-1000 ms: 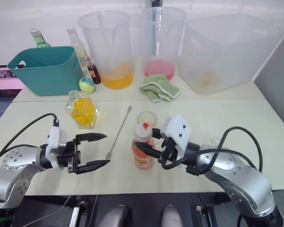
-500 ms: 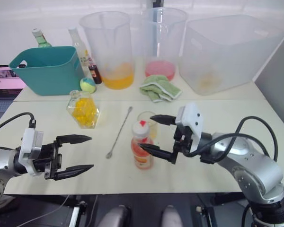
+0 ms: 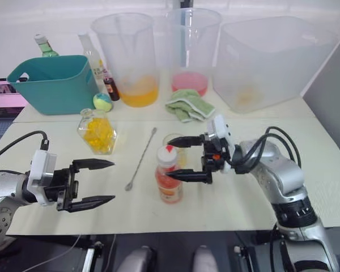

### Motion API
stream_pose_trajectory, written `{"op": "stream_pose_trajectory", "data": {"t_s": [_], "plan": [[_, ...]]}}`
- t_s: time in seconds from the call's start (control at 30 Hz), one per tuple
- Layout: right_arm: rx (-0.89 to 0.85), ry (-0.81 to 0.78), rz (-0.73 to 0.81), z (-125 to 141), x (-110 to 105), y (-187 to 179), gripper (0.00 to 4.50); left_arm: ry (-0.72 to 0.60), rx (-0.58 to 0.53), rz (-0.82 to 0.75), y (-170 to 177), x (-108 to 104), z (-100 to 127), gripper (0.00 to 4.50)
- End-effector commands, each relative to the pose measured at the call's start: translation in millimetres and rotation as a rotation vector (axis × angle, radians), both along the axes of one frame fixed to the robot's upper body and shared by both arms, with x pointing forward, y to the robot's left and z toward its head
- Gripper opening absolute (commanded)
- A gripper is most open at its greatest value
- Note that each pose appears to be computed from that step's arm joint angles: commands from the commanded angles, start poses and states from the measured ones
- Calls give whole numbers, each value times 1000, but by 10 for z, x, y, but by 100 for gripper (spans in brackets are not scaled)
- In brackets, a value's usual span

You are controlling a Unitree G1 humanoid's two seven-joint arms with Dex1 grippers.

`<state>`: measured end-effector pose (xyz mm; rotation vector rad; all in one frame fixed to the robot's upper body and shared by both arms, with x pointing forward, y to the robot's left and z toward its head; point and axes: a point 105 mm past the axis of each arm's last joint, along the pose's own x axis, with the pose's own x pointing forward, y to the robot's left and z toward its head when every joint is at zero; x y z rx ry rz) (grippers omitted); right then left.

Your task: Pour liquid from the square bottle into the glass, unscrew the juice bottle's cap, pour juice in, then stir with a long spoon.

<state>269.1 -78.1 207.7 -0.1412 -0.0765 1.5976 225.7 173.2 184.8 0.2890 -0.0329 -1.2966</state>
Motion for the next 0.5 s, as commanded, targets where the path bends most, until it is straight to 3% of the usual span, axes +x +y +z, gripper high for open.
{"op": "stream_pose_trajectory", "data": {"t_s": [0.03, 0.37, 0.5], "plan": [[-1, -58, 47, 69, -29, 30, 448, -30, 30, -14, 2, -21, 53, 450], [31, -73, 54, 116, -45, 51, 137, -41, 44, -22, -5, -7, 50, 450], [43, -79, 22, 118, -84, 50, 130, -39, 52, -27, -5, -3, 29, 450]]}}
